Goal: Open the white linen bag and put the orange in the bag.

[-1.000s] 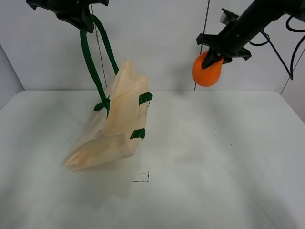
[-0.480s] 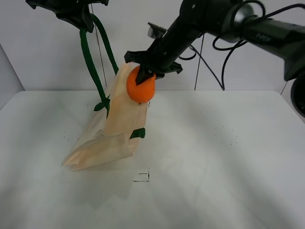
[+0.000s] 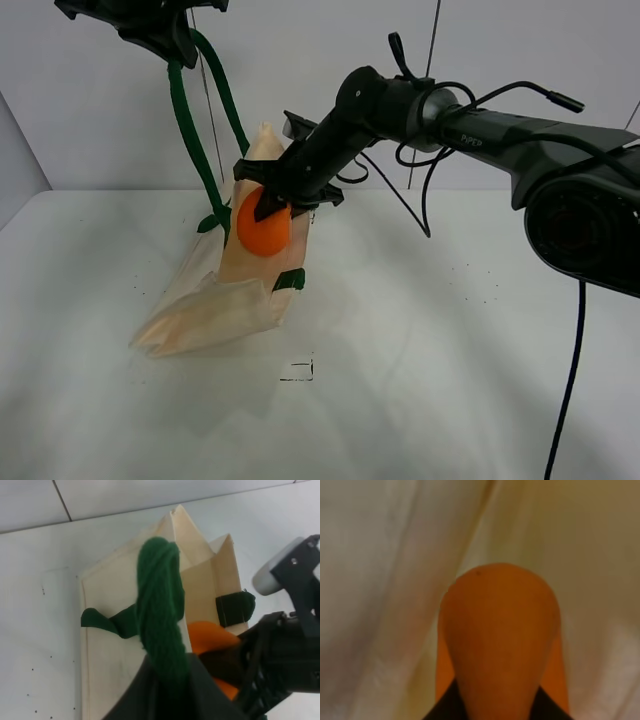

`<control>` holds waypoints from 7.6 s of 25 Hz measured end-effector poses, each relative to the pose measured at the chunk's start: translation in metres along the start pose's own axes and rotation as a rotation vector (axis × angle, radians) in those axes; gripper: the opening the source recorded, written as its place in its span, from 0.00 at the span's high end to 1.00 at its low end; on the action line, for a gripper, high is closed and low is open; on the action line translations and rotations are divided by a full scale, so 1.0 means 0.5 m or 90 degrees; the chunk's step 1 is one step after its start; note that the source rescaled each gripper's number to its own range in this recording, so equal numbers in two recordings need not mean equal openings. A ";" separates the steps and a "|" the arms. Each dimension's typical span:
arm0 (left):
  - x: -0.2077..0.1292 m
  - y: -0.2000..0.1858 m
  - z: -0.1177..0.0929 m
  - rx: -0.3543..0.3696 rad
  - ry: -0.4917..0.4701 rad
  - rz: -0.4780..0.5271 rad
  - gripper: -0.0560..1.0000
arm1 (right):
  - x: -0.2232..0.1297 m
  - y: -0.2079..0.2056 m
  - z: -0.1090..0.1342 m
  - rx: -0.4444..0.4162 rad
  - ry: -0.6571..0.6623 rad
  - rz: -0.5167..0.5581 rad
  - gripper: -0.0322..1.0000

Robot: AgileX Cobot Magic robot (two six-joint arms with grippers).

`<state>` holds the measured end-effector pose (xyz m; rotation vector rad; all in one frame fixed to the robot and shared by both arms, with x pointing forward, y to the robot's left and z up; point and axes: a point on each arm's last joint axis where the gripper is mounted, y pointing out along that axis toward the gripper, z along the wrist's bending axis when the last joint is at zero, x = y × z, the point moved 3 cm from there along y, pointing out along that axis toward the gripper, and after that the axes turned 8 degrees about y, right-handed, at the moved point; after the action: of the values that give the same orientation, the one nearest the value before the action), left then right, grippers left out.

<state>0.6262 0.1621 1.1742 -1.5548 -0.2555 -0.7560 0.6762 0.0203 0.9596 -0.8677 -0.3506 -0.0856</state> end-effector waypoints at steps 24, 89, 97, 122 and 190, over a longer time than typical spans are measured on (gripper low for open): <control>0.000 0.000 0.000 -0.001 0.000 0.000 0.95 | 0.008 -0.096 -0.094 -0.344 -0.113 0.070 0.00; 0.000 0.000 0.000 -0.001 0.000 0.000 0.95 | -0.716 -0.679 -0.180 -0.385 -0.042 -0.385 0.00; 0.000 0.000 0.000 -0.001 0.000 0.000 0.95 | -0.766 -0.704 -0.160 -0.374 -0.092 -0.507 0.00; -0.084 0.332 -0.040 -0.048 0.010 0.219 0.33 | -0.766 -0.705 -0.162 -0.380 -0.092 -0.507 0.00; -0.763 -0.164 0.043 0.079 -0.076 0.017 0.12 | -0.766 -0.705 -0.162 -0.380 -0.091 -0.508 0.00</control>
<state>0.2978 0.2992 1.0132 -1.4850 -0.3620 -0.6160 0.2623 -0.2951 1.0408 -1.2795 -0.8162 -0.9065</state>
